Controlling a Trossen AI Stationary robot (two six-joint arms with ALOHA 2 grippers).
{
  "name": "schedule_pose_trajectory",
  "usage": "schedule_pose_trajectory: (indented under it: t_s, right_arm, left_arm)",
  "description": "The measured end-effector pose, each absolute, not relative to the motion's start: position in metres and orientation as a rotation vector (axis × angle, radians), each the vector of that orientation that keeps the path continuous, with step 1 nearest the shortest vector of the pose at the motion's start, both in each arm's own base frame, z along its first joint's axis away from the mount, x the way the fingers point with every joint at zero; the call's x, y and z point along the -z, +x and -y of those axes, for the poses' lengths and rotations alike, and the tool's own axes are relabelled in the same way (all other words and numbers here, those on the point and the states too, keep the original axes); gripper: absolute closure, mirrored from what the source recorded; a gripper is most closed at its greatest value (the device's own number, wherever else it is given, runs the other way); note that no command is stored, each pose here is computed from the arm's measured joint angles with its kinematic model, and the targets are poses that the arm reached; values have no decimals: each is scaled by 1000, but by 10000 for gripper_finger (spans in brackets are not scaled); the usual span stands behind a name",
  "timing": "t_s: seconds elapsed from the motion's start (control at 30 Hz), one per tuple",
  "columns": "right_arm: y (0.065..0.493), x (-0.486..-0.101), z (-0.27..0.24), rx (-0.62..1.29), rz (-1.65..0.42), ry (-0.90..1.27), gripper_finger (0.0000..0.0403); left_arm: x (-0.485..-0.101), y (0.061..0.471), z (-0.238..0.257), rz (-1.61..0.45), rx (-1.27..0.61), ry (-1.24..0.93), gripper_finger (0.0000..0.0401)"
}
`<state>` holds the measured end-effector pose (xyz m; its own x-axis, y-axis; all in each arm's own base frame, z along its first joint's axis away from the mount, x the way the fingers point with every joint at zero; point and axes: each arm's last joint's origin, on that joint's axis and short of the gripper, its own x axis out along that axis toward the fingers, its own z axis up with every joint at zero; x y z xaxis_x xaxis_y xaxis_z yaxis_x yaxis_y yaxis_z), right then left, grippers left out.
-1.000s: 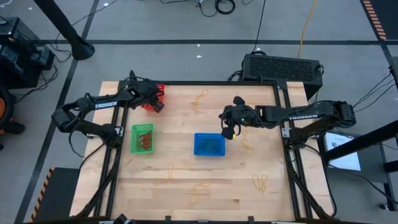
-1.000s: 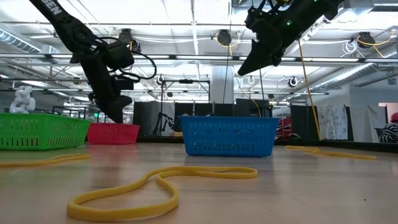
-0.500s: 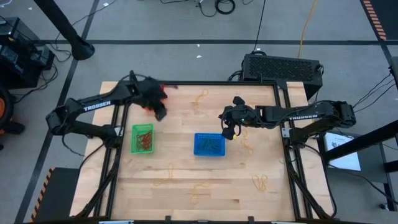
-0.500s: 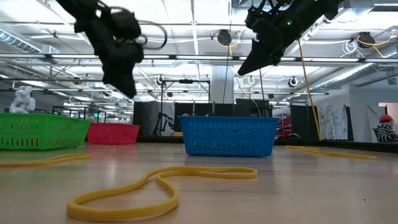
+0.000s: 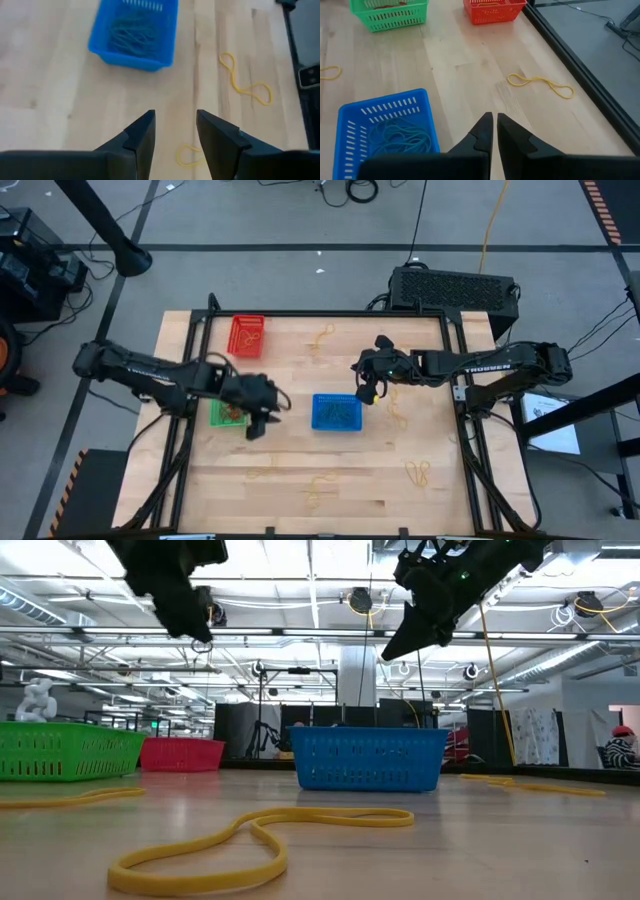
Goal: Sort rubber bands into baskets
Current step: Put the yellow rubber band into the red bin
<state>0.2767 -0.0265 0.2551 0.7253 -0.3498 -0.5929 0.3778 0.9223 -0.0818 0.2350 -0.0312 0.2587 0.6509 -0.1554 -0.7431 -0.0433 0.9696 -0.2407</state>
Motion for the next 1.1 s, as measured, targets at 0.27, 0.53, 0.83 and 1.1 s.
schedule_pose_trajectory:
  t_s: [0.27,0.53,0.83,1.1]
  right_arm:
    - [278,-256,26,378,-627,69,385]
    - [283,-263,25,329,-548,74,385]
    - [286,-266,23,262,-510,75,385]
    - [286,-266,23,271,-511,108,385]
  left_arm:
    - [-244,236,73,-934,46,-280,251]
    - [-214,239,113,-1048,-27,-365,251]
    - [-180,235,156,-1127,-11,-293,251]
    - [-158,234,174,-1163,3,-235,251]
